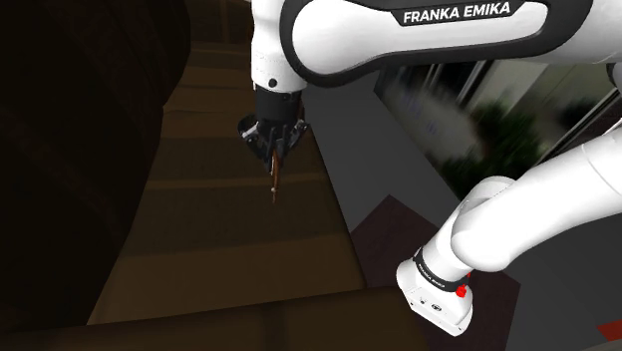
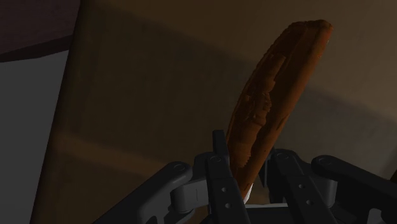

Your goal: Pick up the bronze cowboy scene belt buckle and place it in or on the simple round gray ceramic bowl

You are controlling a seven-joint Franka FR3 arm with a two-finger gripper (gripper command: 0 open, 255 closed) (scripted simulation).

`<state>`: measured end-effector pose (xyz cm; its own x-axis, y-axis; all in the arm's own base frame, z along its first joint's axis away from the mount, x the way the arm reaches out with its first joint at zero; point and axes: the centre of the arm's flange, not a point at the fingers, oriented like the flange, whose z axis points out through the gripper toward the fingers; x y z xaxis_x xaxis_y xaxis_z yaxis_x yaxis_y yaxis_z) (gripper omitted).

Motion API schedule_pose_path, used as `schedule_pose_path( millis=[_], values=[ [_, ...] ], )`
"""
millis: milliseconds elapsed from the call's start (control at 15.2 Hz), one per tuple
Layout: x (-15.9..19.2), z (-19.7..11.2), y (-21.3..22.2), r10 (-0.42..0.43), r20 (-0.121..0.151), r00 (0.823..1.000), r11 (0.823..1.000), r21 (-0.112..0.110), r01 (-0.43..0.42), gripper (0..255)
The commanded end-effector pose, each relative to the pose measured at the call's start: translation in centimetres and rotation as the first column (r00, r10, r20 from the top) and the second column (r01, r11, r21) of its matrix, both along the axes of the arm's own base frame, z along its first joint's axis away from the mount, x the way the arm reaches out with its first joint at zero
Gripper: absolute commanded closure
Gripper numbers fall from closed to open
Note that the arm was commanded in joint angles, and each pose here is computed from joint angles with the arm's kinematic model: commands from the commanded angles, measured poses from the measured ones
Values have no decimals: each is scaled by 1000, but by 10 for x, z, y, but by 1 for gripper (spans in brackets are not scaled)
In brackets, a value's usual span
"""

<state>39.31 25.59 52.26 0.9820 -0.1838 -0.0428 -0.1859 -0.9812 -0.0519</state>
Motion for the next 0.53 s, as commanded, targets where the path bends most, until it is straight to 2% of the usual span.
schedule_pose_path(
  millis=[0, 132, 462],
  values=[
    [0, 12, 0, 0, 0, 1000, 1000, 0, 0, 255],
    [0, 17, 0, 0, 0, 1000, 1000, 0, 0, 255],
    [53, 19, -41, 0, 0, 1000, 1000, 0, 0, 255]
  ],
)
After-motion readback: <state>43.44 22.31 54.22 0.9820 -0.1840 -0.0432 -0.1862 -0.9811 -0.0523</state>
